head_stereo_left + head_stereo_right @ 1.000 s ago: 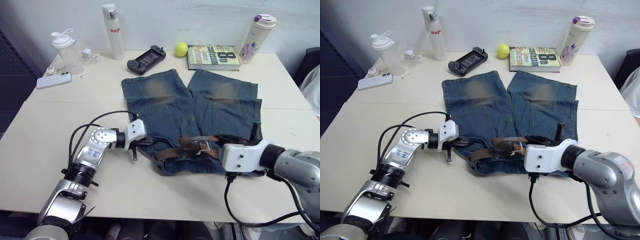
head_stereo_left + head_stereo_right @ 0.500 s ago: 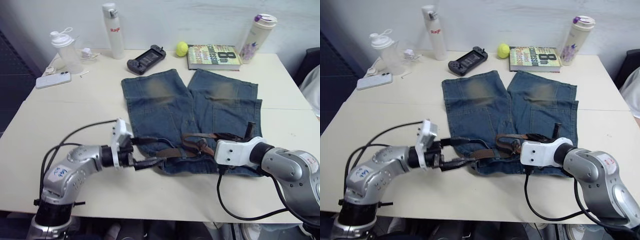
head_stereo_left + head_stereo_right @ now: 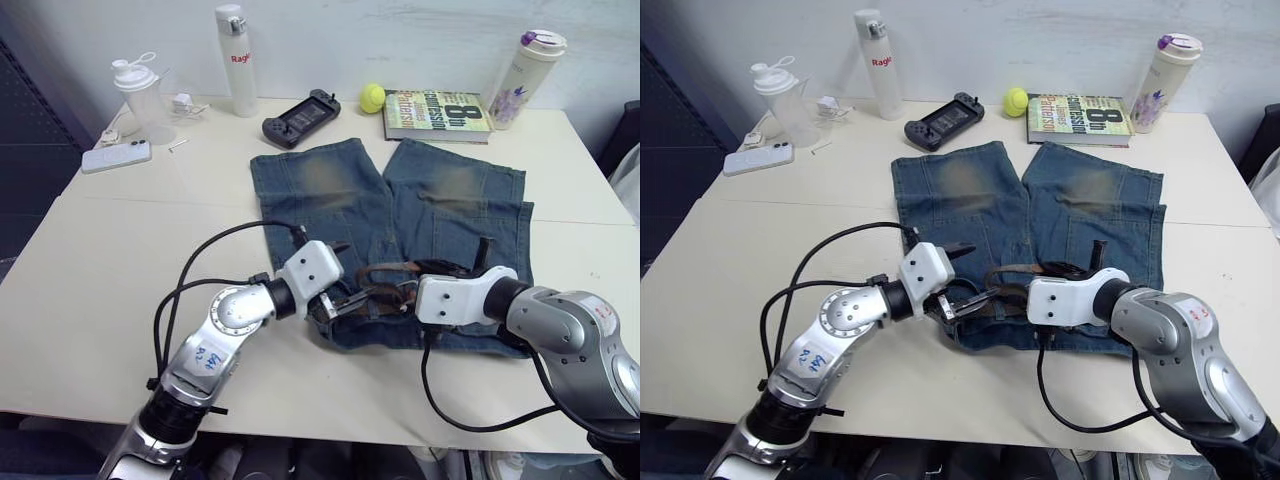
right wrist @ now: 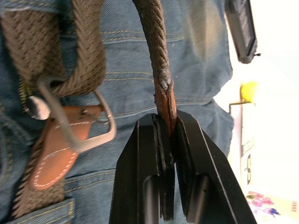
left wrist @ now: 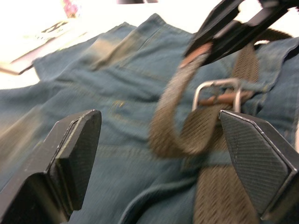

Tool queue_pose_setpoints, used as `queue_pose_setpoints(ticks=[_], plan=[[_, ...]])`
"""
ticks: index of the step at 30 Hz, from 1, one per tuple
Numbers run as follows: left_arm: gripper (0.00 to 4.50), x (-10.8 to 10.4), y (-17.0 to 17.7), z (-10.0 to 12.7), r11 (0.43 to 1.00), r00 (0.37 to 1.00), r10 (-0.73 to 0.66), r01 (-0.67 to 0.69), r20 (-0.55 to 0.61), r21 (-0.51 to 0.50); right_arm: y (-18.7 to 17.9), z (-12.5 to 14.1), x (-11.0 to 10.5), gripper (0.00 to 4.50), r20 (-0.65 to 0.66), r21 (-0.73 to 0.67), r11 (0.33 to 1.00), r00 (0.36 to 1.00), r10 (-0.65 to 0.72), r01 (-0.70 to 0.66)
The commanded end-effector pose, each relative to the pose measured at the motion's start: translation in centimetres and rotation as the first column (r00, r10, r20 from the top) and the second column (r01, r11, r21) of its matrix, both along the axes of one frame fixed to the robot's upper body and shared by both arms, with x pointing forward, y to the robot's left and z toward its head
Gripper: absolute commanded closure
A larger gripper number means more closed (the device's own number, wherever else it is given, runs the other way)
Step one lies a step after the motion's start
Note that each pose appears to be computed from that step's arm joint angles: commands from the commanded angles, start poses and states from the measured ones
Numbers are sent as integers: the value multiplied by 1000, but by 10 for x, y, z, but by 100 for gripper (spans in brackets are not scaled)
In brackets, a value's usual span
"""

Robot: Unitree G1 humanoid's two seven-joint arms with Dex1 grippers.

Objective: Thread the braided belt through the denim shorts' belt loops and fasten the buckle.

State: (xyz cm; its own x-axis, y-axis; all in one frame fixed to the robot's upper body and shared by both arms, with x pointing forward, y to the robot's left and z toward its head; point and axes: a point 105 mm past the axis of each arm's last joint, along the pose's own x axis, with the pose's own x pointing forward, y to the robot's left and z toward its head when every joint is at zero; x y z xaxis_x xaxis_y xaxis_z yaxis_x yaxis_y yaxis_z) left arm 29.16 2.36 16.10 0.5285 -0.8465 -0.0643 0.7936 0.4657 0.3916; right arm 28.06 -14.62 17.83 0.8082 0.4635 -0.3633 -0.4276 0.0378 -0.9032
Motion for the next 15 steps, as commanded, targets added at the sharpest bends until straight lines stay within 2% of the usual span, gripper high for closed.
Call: queue_pose_setpoints(ticks=[1, 6, 11, 12, 13, 15], plan=[[10, 8, -7, 8, 1000, 997, 11, -12, 76, 10, 5, 15, -4, 450, 65, -12, 1000, 998, 22, -21], [10, 12, -15, 6, 999, 995, 6, -9, 99, 32, 11, 18, -8, 450, 70, -3, 999, 997, 45, -45], [10, 8, -19, 17, 1000, 994, -12, 14, 112, -23, 11, 17, -11, 450, 67, -7, 999, 997, 43, -43], [67, 7, -19, 17, 1000, 993, -18, 20, 117, -22, 11, 17, -11, 450, 67, -7, 999, 997, 42, -41], [87, 6, -19, 17, 999, 992, -24, 27, 120, -22, 11, 17, -11, 450, 66, -8, 999, 997, 40, -40], [174, 4, -19, 17, 999, 992, -32, 35, 125, -17, 10, 17, -11, 450, 65, -8, 999, 997, 38, -38]])
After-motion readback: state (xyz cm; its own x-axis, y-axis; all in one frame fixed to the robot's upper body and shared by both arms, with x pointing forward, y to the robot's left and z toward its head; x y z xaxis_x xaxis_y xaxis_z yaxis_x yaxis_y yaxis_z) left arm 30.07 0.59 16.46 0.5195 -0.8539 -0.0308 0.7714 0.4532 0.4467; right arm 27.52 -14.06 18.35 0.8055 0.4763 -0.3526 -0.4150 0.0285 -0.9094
